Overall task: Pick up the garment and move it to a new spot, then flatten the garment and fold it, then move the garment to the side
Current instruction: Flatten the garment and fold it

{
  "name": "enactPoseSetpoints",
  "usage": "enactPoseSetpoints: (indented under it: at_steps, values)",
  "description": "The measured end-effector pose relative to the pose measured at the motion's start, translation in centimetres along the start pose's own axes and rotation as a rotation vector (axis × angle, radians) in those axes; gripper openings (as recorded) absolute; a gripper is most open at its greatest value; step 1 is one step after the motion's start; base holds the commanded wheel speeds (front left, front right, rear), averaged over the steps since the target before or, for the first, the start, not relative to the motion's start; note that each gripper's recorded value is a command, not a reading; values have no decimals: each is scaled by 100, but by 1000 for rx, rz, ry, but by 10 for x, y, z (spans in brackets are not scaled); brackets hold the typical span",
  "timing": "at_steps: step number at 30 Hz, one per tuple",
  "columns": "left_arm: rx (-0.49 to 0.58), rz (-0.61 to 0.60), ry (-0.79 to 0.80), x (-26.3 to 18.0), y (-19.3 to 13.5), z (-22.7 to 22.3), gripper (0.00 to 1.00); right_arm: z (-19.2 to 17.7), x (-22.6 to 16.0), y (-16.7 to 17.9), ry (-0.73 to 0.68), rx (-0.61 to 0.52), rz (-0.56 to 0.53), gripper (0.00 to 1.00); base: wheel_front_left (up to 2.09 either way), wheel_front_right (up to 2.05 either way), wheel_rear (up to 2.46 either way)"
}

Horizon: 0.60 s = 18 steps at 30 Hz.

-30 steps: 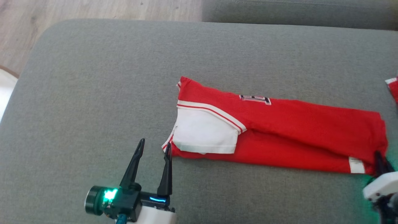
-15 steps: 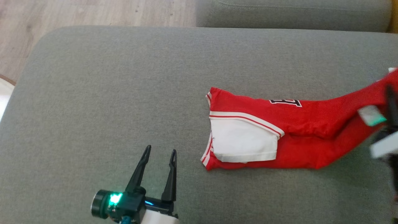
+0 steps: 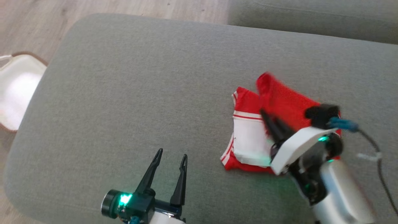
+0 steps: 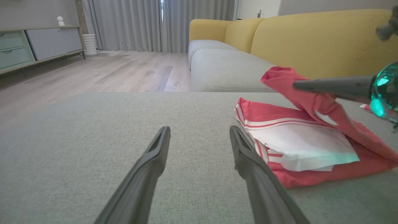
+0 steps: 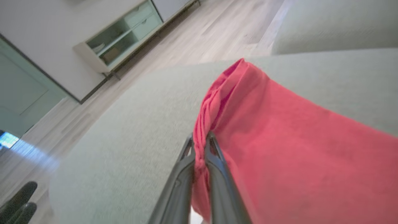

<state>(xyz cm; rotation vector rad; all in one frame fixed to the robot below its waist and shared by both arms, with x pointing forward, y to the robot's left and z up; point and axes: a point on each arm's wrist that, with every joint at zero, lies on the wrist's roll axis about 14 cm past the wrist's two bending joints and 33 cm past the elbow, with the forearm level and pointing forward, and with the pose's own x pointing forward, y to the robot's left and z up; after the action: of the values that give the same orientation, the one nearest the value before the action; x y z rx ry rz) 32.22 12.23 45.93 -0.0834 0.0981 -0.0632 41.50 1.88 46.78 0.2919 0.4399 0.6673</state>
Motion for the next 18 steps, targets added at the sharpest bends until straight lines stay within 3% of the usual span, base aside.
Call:
enactPoseSetpoints:
  at_steps: [8, 9, 10, 11, 15, 18]
  values:
    - [2, 47, 9, -3, 14, -2, 100, -64, 13, 39, 186, 0, 116, 0, 0, 0, 0]
    - [-1, 43, 8, -2, 13, -2, 100, -66, 13, 42, 188, 2, 124, 26, 0, 0, 0]
    - [-2, 42, 8, -2, 13, -2, 100, -68, 14, 43, 188, -1, 128, 78, 0, 0, 0]
    - [-3, 42, 7, -1, 12, -2, 100, -67, 15, 43, 182, -1, 128, 100, 0, 0, 0]
    - [-9, 46, -8, 3, 14, 3, 100, -46, 17, 39, 85, 7, 116, 100, 0, 0, 0]
    - [-21, 52, -35, 6, 16, 11, 100, -13, 11, 30, -64, -4, 90, 100, 0, 0, 0]
